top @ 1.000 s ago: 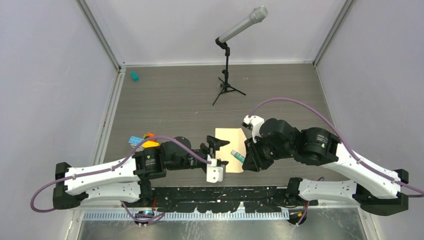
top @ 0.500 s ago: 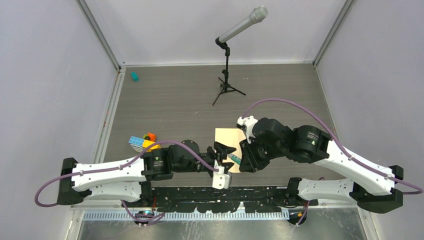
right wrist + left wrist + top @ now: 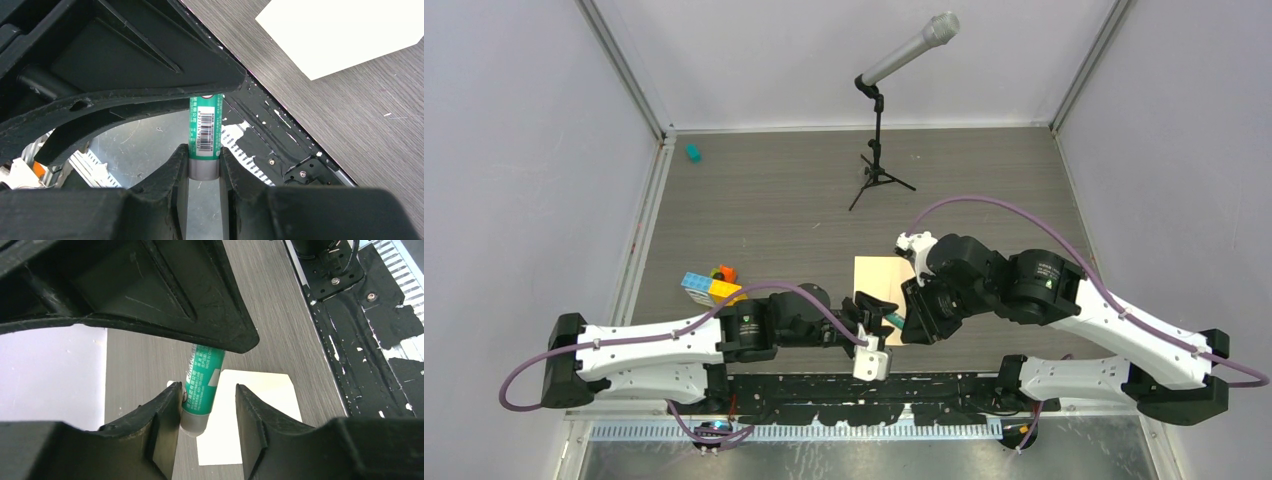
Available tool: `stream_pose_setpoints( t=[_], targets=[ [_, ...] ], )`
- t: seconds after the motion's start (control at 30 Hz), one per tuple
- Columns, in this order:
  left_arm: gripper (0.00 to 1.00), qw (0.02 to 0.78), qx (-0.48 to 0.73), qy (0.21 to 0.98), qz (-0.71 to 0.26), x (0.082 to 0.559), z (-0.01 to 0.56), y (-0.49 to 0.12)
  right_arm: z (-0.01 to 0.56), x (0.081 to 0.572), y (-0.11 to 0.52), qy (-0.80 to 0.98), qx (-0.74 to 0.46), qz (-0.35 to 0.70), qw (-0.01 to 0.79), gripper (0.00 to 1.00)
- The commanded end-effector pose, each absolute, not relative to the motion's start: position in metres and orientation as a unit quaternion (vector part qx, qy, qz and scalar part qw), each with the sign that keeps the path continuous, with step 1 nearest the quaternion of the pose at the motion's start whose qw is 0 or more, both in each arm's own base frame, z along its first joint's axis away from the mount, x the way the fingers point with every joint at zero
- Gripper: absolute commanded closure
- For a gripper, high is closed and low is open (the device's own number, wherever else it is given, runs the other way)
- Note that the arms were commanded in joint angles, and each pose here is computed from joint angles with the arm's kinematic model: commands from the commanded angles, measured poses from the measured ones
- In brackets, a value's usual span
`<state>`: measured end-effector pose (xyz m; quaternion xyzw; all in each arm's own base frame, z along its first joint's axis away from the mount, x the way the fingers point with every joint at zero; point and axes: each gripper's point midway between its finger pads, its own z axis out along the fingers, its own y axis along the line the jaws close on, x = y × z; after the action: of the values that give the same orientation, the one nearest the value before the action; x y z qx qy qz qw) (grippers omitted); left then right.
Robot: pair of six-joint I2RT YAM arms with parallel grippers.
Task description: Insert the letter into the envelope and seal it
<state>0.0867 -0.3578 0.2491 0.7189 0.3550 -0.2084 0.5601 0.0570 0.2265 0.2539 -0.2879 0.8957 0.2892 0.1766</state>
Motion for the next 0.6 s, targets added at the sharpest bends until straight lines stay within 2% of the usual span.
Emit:
stream_pose_setpoints(
  t=[0.0, 0.3, 0.5, 0.57],
  targets=[
    [0.57, 0.586, 0.698, 0.347, -0.22, 0.0864, 0.2644, -0.3647, 0.2707, 0.0572, 0.235, 0.886, -0.284, 0.316, 0.187, 0.99],
    [0.64, 0.587, 0.693, 0.348, -0.231, 0.0846, 0.2624, -0.3687, 0.2714, 0.0573, 0.2376, 0.885, -0.284, 0.319, 0.186, 0.99],
    [0.79, 0.59, 0.687, 0.35, -0.239, 0.0839, 0.2621, -0.3722, 0.2711, 0.0585, 0.2379, 0.885, -0.282, 0.319, 0.189, 0.99],
    [0.84, 0.593, 0.678, 0.359, -0.246, 0.0851, 0.2625, -0.3739, 0.2737, 0.063, 0.2373, 0.885, -0.274, 0.317, 0.203, 0.84]
  ],
)
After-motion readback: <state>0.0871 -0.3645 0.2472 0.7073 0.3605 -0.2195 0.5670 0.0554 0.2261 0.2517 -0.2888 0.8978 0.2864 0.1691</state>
